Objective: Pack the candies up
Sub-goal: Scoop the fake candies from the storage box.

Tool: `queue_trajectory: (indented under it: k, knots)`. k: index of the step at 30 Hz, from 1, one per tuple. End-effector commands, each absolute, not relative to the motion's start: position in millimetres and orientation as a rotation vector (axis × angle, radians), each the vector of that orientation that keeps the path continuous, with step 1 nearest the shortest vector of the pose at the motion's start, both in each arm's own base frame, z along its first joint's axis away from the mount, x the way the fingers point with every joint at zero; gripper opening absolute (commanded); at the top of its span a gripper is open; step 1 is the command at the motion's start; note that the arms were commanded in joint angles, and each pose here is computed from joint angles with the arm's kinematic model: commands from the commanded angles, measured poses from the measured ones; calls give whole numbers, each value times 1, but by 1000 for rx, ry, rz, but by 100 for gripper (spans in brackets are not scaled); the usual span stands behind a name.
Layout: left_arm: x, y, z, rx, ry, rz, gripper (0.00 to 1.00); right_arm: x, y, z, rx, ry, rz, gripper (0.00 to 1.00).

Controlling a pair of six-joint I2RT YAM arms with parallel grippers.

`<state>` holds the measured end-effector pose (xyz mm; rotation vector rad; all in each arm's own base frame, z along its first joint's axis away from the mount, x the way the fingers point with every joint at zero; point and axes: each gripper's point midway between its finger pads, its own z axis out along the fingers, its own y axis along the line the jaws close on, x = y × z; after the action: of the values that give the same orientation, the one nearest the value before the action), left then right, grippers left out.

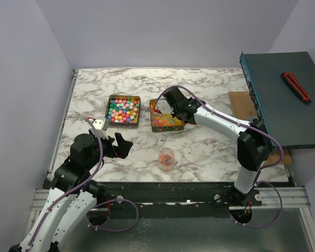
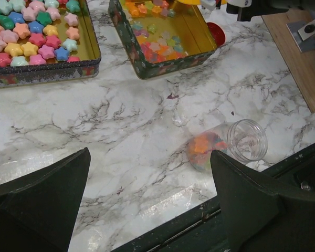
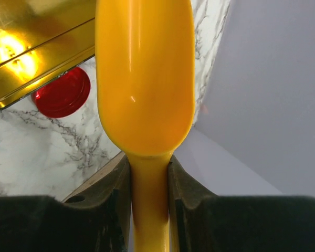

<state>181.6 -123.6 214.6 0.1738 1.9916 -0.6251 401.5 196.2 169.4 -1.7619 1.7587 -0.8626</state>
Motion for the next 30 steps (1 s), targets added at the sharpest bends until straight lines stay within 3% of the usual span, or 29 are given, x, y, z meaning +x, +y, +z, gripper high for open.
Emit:
queue_trajectory:
  k: [1,30]
  knots:
    - [182,-119,221,167,1954,-613,99,416,205,168,-1898,1570,-1036,1]
    - [176,-115,231,158,1896,-621,99,387,221,102,-2195,1405,-1083,0]
